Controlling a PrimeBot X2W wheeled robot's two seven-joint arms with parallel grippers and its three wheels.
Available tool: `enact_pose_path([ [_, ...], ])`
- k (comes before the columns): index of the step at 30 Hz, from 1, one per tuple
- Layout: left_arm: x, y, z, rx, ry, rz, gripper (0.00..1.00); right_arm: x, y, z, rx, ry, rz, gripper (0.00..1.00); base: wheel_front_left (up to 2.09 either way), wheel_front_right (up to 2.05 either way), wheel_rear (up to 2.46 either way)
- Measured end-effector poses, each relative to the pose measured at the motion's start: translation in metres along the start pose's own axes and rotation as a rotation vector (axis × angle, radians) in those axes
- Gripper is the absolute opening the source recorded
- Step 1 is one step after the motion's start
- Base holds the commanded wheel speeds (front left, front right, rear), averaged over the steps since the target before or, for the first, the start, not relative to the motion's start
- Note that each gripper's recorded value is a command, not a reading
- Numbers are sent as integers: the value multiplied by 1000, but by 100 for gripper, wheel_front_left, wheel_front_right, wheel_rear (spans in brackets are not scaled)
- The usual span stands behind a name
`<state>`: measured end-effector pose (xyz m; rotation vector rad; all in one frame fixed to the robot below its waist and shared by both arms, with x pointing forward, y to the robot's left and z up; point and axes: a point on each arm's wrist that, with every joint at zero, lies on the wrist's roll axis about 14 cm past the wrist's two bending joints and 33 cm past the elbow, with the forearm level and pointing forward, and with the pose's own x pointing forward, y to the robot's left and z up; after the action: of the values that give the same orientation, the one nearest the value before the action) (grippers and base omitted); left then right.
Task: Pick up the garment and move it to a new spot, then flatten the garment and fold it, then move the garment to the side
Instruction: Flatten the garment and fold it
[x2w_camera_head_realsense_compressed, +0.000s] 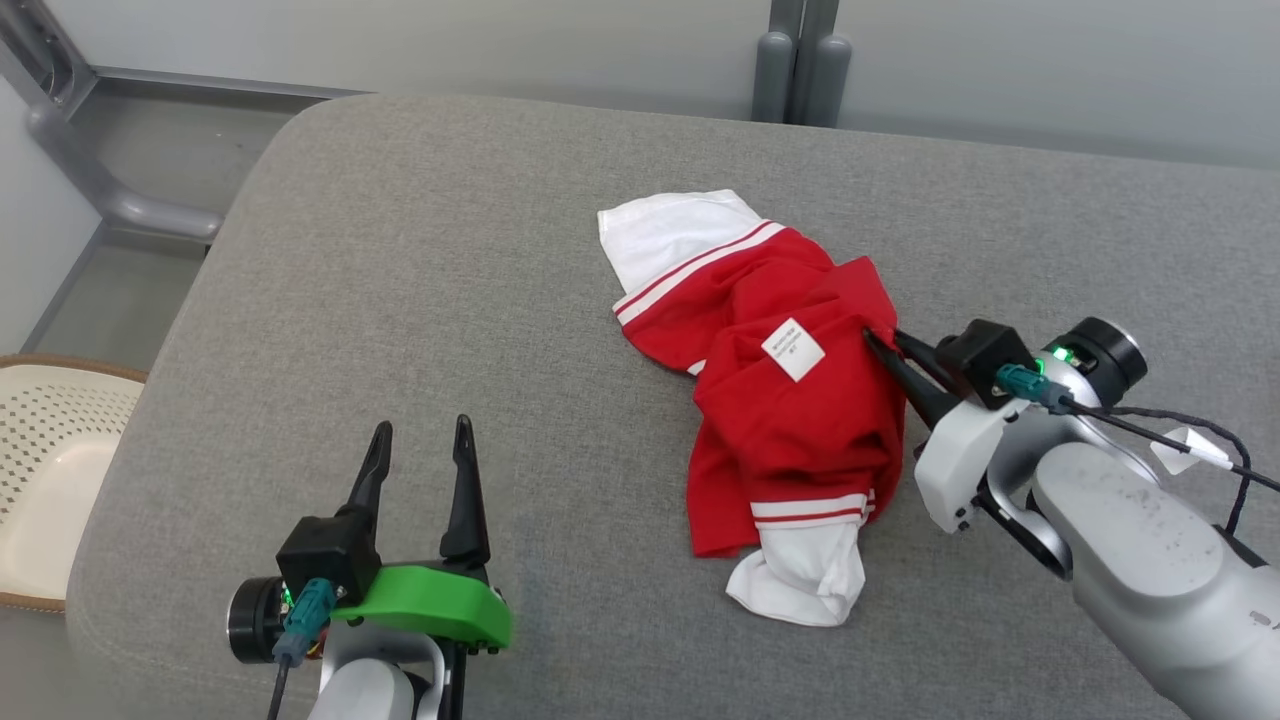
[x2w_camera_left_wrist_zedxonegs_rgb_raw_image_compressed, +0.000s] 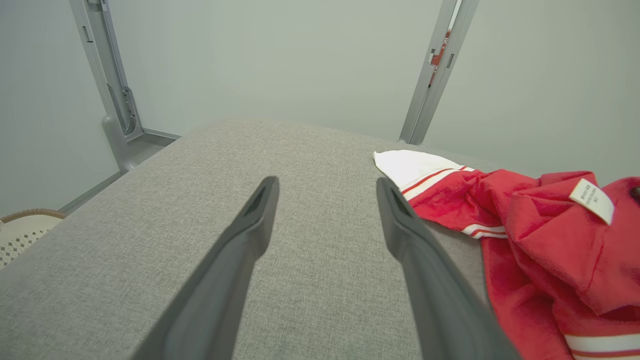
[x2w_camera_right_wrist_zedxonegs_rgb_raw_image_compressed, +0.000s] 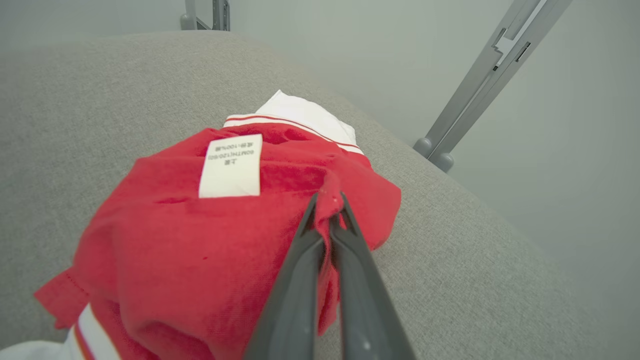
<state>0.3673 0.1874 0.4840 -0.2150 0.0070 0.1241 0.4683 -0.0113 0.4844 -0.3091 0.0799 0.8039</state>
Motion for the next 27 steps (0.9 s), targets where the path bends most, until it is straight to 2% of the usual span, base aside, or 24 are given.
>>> enact_pose_path([
  [6,4,-9,2,6,-11,-31,100,-12,-47,31,-63,-89,-103,0,0,0,0],
  [13,10,-25,-2,2,0,-77,100,-54,-107,50,-217,-129,-241,0,0,0,0],
  [17,13,-32,-6,-1,9,-97,100,-87,-120,13,-170,-47,-314,0,0,0,0],
  [21,17,-38,-10,-1,19,-116,100,-121,-130,-29,-71,30,-414,0,0,0,0],
  [27,22,-46,-18,3,39,-140,100,-163,-121,-93,102,151,-538,0,0,0,0],
])
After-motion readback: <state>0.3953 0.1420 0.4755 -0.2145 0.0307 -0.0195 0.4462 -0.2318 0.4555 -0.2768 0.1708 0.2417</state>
